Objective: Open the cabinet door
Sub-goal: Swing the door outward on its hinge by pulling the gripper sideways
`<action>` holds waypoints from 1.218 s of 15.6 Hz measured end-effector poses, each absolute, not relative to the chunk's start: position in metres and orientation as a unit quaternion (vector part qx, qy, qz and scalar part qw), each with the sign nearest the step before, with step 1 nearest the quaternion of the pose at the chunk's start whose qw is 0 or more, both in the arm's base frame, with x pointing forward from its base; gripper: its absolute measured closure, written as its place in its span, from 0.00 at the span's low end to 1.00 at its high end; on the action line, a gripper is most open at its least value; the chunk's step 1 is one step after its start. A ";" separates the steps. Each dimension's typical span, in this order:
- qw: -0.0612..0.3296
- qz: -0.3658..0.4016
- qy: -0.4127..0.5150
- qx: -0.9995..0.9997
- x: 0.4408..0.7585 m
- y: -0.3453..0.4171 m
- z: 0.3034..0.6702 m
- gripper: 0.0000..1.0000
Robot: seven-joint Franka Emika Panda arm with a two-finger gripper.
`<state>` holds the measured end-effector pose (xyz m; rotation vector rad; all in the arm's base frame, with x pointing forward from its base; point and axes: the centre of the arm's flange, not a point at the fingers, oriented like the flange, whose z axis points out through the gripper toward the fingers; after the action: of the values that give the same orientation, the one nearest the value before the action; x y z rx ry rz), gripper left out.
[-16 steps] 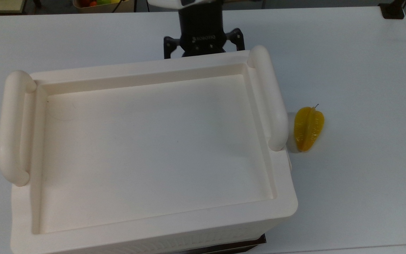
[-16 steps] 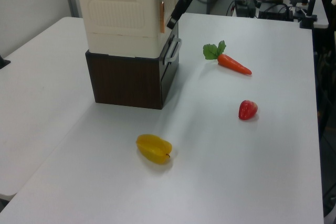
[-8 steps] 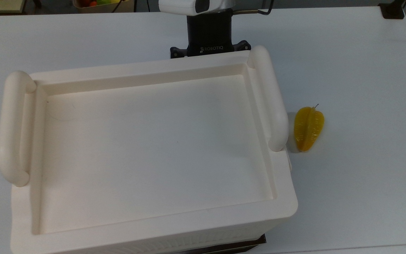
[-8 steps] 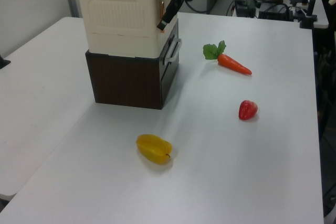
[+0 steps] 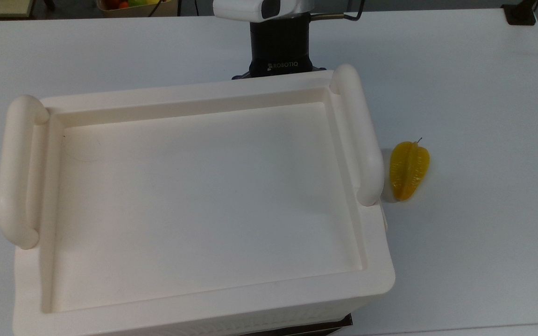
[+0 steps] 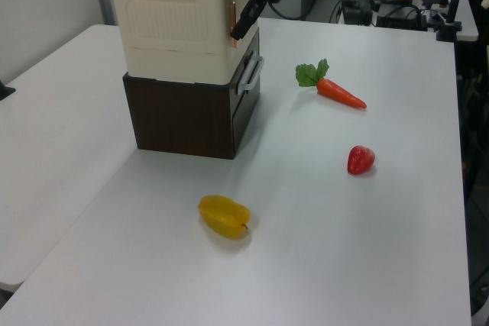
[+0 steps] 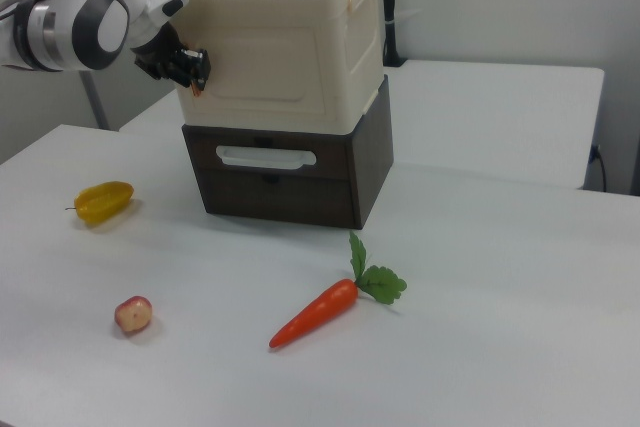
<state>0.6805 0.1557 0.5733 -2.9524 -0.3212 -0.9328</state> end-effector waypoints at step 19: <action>0.035 -0.095 -0.159 -0.982 0.613 0.076 0.615 0.86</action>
<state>0.6125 0.0758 0.6149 -3.0189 -0.4879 -0.2923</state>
